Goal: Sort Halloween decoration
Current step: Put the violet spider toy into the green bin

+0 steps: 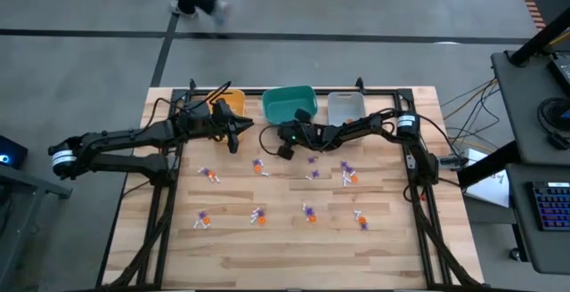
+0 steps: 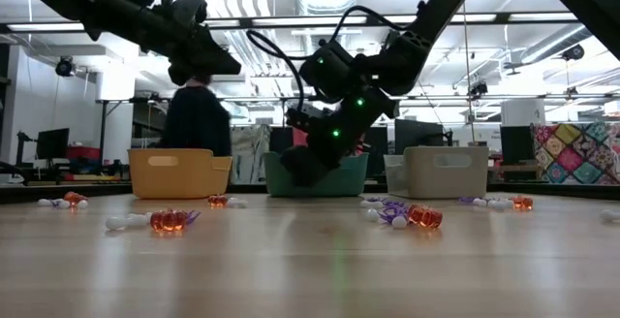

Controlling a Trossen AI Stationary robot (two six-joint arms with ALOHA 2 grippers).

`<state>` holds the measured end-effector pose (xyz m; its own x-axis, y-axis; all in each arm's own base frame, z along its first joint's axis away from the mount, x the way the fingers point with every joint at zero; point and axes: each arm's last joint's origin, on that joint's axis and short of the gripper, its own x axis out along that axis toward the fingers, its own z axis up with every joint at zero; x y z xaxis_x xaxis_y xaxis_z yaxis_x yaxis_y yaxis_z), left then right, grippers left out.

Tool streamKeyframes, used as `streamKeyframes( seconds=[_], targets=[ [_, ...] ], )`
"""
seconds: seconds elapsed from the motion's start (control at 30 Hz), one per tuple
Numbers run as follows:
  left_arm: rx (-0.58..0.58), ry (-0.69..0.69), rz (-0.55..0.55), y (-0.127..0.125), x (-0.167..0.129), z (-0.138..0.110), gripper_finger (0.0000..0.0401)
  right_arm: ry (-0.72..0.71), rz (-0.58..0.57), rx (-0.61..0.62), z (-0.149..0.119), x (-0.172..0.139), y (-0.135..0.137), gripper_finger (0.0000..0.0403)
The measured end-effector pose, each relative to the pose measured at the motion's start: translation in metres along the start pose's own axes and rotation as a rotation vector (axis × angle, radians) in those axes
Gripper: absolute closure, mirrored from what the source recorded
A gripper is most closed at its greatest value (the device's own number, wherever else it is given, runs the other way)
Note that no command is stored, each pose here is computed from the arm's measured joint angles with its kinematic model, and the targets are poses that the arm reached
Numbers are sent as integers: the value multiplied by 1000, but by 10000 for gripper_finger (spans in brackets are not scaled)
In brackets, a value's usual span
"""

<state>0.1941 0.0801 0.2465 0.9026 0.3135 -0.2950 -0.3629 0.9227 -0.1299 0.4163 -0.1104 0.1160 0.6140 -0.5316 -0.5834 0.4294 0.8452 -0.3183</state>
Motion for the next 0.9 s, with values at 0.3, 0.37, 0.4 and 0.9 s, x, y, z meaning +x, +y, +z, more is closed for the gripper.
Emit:
streamKeyframes(
  seconds=[0.3,0.37,0.4,0.9],
  targets=[
    [0,1,0,0,0,0,364,82,17,-52,4,-9,1,377],
    [0,1,0,0,0,0,364,121,27,-51,1,-12,5,377],
    [0,1,0,0,0,0,364,135,33,-49,-1,-14,8,377],
    [4,-4,-1,0,0,0,364,48,-16,45,-6,3,13,377]
  ],
)
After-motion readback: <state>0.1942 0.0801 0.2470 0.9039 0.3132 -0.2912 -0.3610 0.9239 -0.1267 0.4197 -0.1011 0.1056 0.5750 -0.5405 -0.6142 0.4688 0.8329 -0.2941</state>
